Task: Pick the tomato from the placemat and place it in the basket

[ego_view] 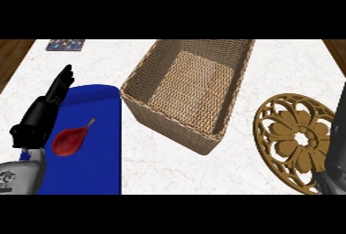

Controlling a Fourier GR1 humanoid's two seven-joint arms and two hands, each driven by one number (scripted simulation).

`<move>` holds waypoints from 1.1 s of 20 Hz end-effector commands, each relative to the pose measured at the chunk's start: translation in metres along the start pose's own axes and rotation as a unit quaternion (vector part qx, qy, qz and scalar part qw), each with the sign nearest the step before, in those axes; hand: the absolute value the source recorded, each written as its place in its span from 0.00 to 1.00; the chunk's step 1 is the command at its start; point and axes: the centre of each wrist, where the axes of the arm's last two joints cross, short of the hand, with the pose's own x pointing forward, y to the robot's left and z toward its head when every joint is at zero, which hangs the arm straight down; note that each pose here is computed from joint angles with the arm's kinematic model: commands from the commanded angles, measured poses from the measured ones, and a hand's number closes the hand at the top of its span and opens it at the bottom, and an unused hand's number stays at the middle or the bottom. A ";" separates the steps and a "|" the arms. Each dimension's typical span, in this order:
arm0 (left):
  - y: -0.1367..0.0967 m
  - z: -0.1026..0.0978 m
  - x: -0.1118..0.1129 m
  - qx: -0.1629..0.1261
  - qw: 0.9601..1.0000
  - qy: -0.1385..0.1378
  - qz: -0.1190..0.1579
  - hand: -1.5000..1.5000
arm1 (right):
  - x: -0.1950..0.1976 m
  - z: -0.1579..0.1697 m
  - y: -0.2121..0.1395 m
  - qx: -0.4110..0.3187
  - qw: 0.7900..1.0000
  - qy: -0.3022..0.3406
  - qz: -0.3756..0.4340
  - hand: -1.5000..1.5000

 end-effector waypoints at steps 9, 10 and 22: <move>0.019 -0.012 0.004 -0.005 1.000 -0.007 0.010 0.50 | 0.058 -0.041 0.064 0.102 0.992 0.066 0.029 1.00; 0.005 0.004 0.007 -0.001 1.000 -0.001 -0.001 0.50 | 0.047 -0.043 0.069 0.116 0.991 0.066 0.022 1.00; -0.007 -0.011 0.008 -0.004 1.000 0.001 0.005 0.50 | 0.050 -0.055 0.102 0.135 0.958 0.124 0.222 1.00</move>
